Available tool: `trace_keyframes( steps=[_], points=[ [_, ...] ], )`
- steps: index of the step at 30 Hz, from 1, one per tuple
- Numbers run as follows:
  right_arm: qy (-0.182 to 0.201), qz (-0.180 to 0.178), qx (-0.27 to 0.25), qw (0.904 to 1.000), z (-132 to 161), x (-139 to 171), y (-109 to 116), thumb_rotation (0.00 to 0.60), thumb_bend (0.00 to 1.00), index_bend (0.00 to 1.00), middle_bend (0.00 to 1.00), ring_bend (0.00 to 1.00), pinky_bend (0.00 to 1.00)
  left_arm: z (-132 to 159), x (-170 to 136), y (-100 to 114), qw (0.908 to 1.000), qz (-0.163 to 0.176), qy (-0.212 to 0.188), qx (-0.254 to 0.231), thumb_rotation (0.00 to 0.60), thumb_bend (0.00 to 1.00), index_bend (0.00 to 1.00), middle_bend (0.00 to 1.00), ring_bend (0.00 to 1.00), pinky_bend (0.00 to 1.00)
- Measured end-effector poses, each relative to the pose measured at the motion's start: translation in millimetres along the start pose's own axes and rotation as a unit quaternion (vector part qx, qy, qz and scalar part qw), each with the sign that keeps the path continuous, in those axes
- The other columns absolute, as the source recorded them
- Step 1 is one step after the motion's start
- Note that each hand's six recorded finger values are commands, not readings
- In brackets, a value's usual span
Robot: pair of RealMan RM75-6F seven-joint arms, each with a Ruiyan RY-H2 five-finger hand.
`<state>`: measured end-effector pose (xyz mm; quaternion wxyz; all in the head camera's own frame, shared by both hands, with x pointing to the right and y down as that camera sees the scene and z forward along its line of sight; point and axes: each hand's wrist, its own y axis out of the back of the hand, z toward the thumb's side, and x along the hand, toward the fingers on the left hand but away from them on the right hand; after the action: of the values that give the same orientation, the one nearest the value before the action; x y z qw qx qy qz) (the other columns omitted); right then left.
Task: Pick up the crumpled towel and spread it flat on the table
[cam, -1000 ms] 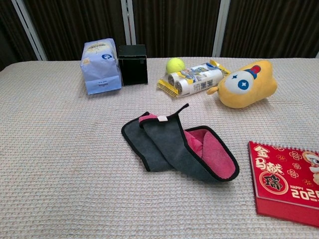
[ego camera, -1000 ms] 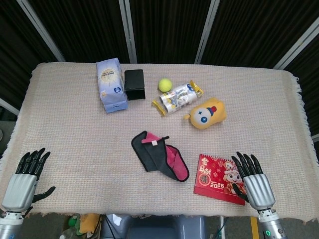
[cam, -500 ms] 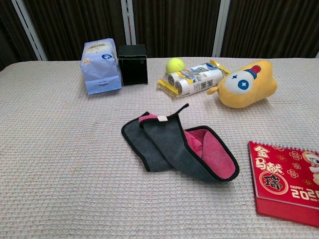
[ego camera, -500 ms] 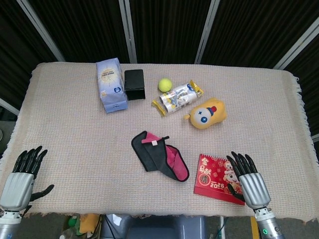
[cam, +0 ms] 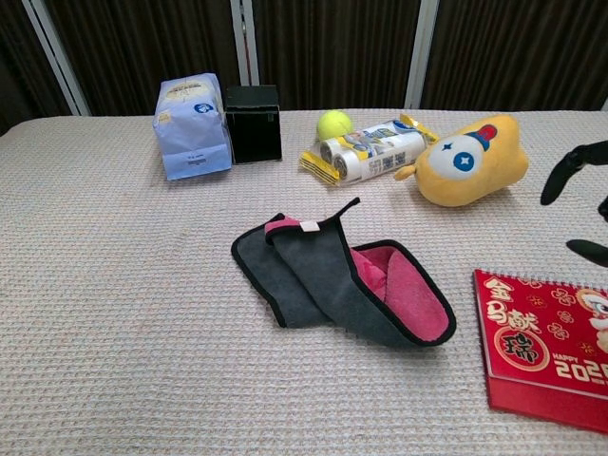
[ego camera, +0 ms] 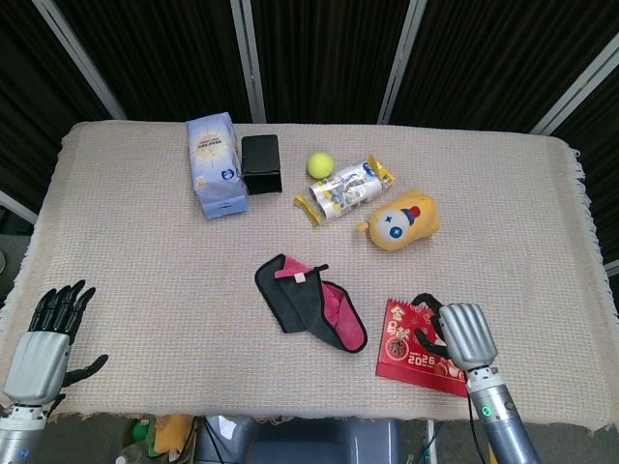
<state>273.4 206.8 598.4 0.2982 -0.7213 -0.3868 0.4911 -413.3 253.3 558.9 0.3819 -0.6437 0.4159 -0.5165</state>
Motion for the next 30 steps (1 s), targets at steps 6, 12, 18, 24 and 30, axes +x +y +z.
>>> trace_keyframes(
  steps=[6, 12, 18, 24, 30],
  points=[
    [-0.014, 0.035, -0.022, 0.9991, 24.5, -17.8, -20.4, 0.6, 0.36, 0.4, 1.0, 1.0, 0.93, -0.6, 0.4, -0.2, 1.0, 0.0, 0.0, -0.002, 0.6, 0.0, 0.0, 0.0, 0.0, 0.0],
    [-0.029, 0.061, -0.031, 0.9972, 48.0, -35.5, -40.6, 0.6, 0.36, 0.4, 1.0, 1.0, 0.93, -1.4, 0.1, -2.4, 1.0, -0.004, 0.001, -0.002, 0.6, 0.0, 0.0, 0.0, 0.0, 0.0],
    [-0.032, 0.07, -0.038, 0.9963, 65.1, -48.5, -49.4, 0.6, 0.36, 0.4, 1.0, 1.0, 0.93, -2.8, 1.1, -4.9, 1.0, -0.008, 0.002, -0.003, 0.6, 0.0, 0.0, 0.0, 0.0, 0.0],
    [-0.037, 0.08, -0.036, 0.9954, 67.6, -51.9, -56.5, 0.6, 0.36, 0.38, 1.0, 1.0, 0.93, -3.7, 1.9, -7.8, 0.9999, -0.012, 0.004, -0.001, 0.6, 0.0, 0.0, 0.0, 0.0, 0.0],
    [-0.056, 0.1, -0.049, 0.9922, 66.6, -55.0, -66.5, 0.6, 0.36, 0.29, 1.0, 1.0, 0.93, -4.7, 2.9, -8.7, 0.9999, -0.013, 0.004, -0.001, 0.6, 0.0, 0.0, 0.0, 0.0, 0.0]
  ],
)
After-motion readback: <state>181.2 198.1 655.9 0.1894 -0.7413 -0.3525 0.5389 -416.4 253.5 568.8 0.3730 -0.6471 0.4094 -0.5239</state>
